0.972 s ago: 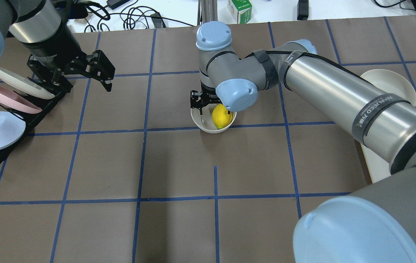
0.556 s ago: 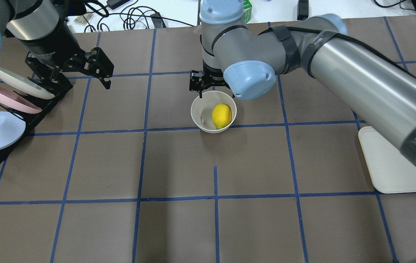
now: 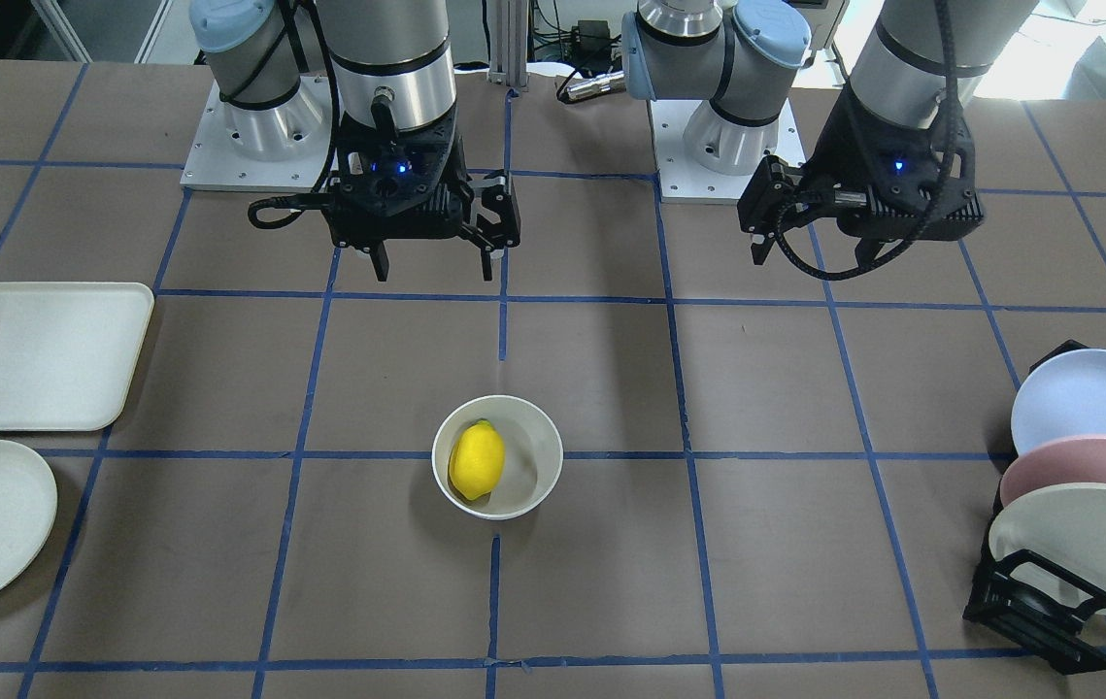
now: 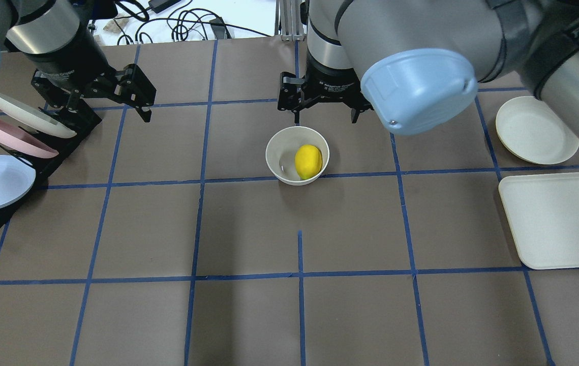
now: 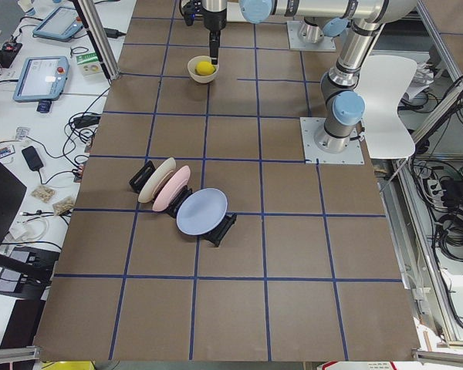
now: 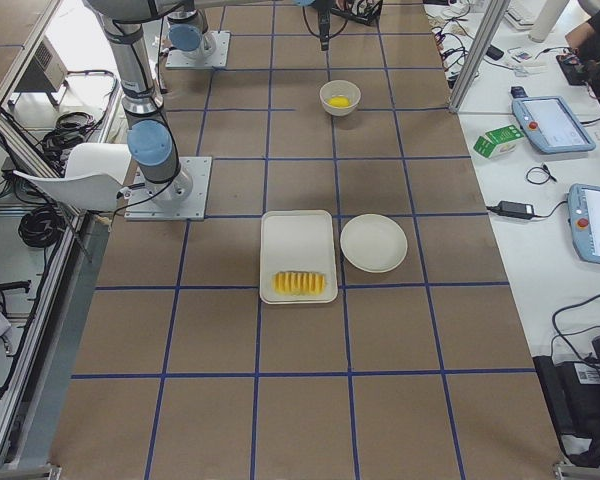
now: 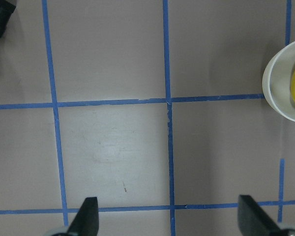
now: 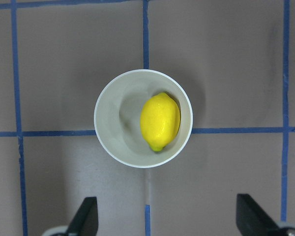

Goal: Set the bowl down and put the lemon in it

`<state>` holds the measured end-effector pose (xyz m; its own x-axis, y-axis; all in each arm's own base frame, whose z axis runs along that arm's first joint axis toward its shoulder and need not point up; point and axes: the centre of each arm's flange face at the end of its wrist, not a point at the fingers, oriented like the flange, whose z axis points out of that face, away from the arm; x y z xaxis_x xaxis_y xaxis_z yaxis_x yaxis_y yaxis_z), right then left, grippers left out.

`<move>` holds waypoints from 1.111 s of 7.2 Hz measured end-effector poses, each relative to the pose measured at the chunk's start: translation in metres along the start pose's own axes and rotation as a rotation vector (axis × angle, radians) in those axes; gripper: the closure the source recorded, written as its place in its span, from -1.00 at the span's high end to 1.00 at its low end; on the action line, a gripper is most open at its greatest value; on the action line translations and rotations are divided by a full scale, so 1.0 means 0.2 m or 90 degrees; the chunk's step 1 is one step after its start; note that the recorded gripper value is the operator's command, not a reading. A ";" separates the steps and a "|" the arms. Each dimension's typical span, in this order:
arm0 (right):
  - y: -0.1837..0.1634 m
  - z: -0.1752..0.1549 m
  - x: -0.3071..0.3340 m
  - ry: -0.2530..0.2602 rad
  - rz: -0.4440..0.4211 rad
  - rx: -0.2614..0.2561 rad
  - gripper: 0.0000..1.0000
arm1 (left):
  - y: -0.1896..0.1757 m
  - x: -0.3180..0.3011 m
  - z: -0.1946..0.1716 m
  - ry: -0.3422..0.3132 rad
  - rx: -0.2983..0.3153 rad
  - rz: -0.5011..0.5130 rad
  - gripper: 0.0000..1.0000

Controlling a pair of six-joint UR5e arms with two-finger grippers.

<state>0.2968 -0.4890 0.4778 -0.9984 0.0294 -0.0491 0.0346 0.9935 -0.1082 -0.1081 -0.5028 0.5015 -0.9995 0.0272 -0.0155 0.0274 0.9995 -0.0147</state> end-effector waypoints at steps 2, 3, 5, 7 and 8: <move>-0.15 -0.04 0.38 0.021 0.018 -0.008 1.00 | 0.00 0.00 0.00 0.001 0.000 -0.001 1.00; -0.17 -0.09 0.55 0.027 0.013 -0.013 1.00 | 0.00 0.00 0.00 0.001 -0.001 -0.002 1.00; -0.17 -0.12 0.67 0.033 -0.005 -0.022 1.00 | 0.01 0.01 0.01 0.000 -0.002 -0.003 1.00; -0.15 -0.12 0.69 0.032 -0.010 -0.029 1.00 | 0.01 0.01 0.01 0.000 -0.002 -0.003 1.00; -0.15 -0.11 0.69 0.031 -0.010 -0.032 1.00 | 0.01 0.01 0.01 0.001 -0.003 -0.003 1.00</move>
<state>0.1577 -0.5124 0.4969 -0.9998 0.0174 0.0013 0.0173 0.9981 -0.0584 -0.1107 -0.5003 0.4992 -0.9996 0.0231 -0.0144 0.0232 0.9997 -0.0107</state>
